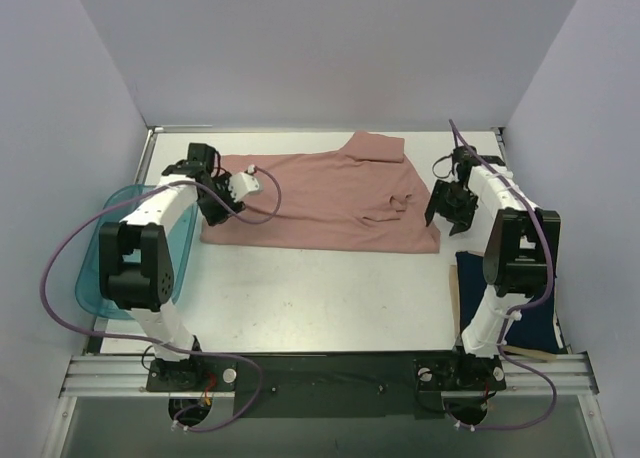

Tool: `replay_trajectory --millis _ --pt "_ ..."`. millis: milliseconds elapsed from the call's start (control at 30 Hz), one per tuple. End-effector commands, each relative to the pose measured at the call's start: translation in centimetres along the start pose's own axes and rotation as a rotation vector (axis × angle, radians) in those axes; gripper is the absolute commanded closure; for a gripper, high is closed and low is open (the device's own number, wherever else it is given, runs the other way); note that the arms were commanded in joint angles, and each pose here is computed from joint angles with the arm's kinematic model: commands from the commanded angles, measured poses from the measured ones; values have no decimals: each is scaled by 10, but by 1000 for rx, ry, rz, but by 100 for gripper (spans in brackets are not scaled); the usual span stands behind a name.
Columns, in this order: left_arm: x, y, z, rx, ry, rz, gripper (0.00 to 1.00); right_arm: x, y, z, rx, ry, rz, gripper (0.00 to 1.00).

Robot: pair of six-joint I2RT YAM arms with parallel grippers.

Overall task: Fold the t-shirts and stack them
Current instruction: Fold the flattened tshirt in 1/3 of the way

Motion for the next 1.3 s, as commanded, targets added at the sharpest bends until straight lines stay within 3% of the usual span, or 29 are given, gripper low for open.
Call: replay_trajectory --millis 0,267,333,367,400,433,467,500,700,900,967,1000,1067,1133,1267 --pt "-30 -19 31 24 -125 124 34 -8 -26 27 119 -4 31 43" --pt "-31 -31 62 62 -76 117 33 -14 -45 40 178 -3 53 49" --pt "-38 -33 66 66 -76 115 37 -17 -51 43 197 -8 55 59" --pt "-39 -32 65 66 -75 115 50 -19 -54 45 204 -12 59 72" --pt "-42 -33 63 65 -77 113 59 -21 -58 45 214 -15 64 78" --pt "-47 -33 60 68 -92 106 84 -23 -59 45 216 -19 70 88" --pt "-48 -32 53 65 -95 101 100 -27 -61 42 216 -25 82 93" --pt "-52 -32 47 72 -110 88 100 -31 -65 39 223 -37 91 100" --pt "-95 -47 0 143 -255 17 100 -60 -92 -4 205 -107 116 100" --pt "-149 -61 -26 214 -463 -43 100 -77 -144 -15 302 -127 164 100" --pt "-157 -62 -33 231 -505 -40 68 -81 -154 -17 317 -139 170 83" --pt "-158 -62 -36 243 -514 -37 32 -82 -153 -19 308 -142 167 66" --pt "-149 -56 -38 238 -495 -30 14 -82 -146 -26 282 -144 151 61" --pt "-133 -39 -43 179 -464 -43 13 -73 -130 -35 220 -121 118 59" --pt "-77 41 -64 -89 -351 -60 12 -39 -111 -48 101 -74 -67 53"
Point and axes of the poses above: each gripper's point midway between its finger pads, its own z axis out along the fingers, its own x axis along the line the jaws close on, y = z × x, the point moved 1 cm from there along -z, back along the fingers, and after that the axes turned 9 degrees about z, right-handed, at the moved point
